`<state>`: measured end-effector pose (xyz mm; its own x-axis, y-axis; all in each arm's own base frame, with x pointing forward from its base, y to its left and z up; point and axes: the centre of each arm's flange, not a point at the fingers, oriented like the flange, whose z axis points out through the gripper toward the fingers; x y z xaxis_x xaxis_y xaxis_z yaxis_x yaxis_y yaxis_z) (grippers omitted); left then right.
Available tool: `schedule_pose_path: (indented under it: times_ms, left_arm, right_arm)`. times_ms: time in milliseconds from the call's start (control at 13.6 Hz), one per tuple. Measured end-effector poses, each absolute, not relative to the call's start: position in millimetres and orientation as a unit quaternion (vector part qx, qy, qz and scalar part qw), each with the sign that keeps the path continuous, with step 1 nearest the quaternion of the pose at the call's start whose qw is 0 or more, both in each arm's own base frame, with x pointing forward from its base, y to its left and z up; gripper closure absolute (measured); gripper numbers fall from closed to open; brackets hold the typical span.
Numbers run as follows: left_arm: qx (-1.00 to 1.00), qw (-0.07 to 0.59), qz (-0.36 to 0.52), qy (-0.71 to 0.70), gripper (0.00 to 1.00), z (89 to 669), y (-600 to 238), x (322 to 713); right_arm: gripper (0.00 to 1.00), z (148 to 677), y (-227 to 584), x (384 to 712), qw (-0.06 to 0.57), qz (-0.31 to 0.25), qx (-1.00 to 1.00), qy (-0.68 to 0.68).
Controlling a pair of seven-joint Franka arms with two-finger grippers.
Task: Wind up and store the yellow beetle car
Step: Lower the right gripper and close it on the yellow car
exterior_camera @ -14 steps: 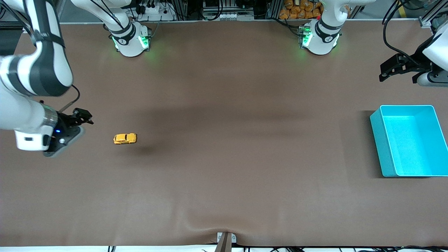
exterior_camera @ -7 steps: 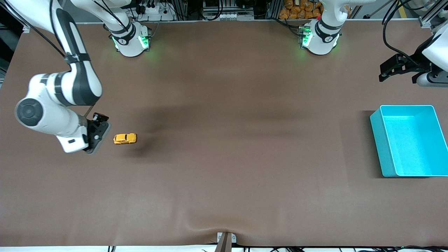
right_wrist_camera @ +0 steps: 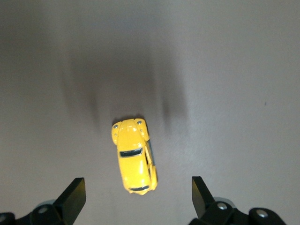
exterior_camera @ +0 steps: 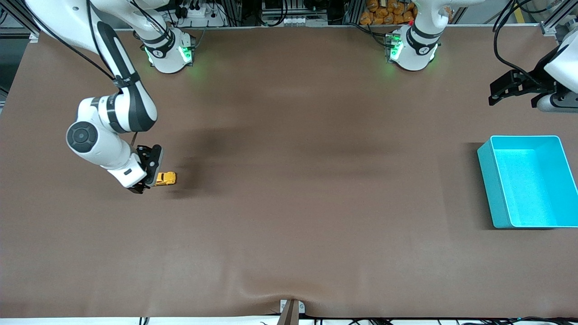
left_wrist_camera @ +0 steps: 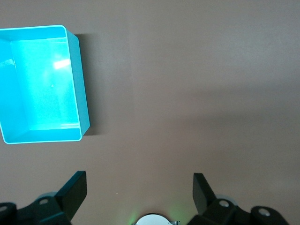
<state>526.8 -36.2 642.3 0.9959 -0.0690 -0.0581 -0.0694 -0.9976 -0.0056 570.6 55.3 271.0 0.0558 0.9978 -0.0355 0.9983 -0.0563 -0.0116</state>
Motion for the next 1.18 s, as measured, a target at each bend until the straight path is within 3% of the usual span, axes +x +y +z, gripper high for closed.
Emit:
schedule_pose_path:
  times_ms: [221, 368, 516, 811, 1179]
  left_arm:
    - [-0.999, 0.004, 0.029, 0.034, 0.00, 642.3, -35.1, 526.9]
    - [-0.999, 0.004, 0.029, 0.034, 0.00, 642.4, -35.1, 526.9]
    - [-0.999, 0.004, 0.029, 0.034, 0.00, 642.4, -35.1, 526.9]
    - [-0.999, 0.004, 0.028, 0.034, 0.00, 642.4, -35.1, 526.9]
    - [-0.999, 0.004, 0.028, 0.033, 0.00, 642.4, -35.1, 527.0]
  right_arm:
    - [0.00, 260.0, 52.6, 562.7, 0.012, -0.016, 0.690, 0.724]
    - [0.04, 257.0, 50.0, 560.6, 0.013, -0.015, 0.681, 0.732]
    - [0.17, 256.1, 49.2, 560.3, 0.017, -0.011, 0.680, 0.733]
    - [0.17, 240.6, 48.1, 548.8, 0.028, 0.003, 0.679, 0.734]
    - [0.28, 225.3, 37.6, 548.2, 0.039, 0.012, 0.663, 0.747]
